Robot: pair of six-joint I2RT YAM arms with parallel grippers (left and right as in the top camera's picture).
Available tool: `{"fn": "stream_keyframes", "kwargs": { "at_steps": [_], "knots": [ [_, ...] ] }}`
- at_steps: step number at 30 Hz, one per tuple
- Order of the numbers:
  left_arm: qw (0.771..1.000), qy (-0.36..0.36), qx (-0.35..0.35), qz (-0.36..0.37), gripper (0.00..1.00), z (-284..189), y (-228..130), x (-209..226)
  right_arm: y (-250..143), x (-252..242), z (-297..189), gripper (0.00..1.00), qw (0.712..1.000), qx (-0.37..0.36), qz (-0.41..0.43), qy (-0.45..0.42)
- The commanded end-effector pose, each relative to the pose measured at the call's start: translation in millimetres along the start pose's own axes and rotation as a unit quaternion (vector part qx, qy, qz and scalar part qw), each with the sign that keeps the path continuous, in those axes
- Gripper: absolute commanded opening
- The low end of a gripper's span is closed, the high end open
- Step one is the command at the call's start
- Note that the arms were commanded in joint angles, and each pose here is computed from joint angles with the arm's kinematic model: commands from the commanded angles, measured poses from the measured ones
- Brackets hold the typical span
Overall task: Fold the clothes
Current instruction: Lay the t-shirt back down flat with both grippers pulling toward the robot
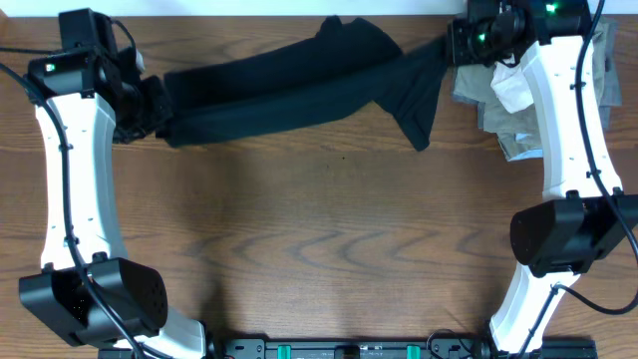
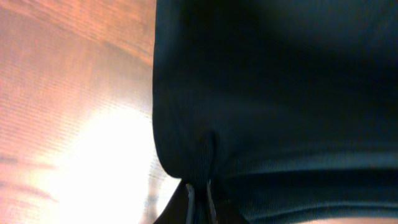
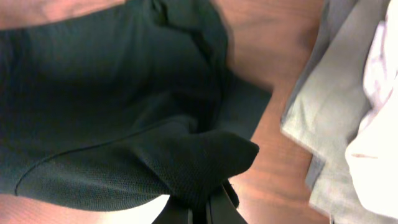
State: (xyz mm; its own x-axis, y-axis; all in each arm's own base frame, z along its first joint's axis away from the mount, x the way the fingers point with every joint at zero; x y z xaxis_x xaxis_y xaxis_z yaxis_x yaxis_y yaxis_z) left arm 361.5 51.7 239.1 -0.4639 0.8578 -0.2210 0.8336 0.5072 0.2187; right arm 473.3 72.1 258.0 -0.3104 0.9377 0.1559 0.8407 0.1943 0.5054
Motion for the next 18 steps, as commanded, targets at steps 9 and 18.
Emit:
{"fn": "stream_keyframes", "kwargs": {
  "at_steps": [9,18],
  "knots": [
    [0.995,0.047,0.091,0.011,0.06,-12.1,-42.6,21.6,-40.3,23.2,-20.9,0.01,0.995,0.083,-0.012,0.053],
    [0.988,0.066,0.137,0.006,0.06,-28.8,-70.3,30.0,-73.6,34.8,-40.3,0.02,0.986,0.155,0.002,0.063]
  ]
}}
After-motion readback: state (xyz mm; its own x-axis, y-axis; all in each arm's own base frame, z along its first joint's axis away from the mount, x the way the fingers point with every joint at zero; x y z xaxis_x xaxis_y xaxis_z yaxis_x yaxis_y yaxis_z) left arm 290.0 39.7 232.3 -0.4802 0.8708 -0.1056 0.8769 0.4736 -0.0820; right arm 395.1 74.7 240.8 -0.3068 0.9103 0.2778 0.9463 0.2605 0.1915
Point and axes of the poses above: each gripper's point midway between its finger pads, its own z axis out along the fingers, its own x axis along the line the jaws close on, y = z × x, the point moved 3 cm from there along -z, back along the fingers, and after that the axes turned 7 degrees about -z, right-handed, at the moved point
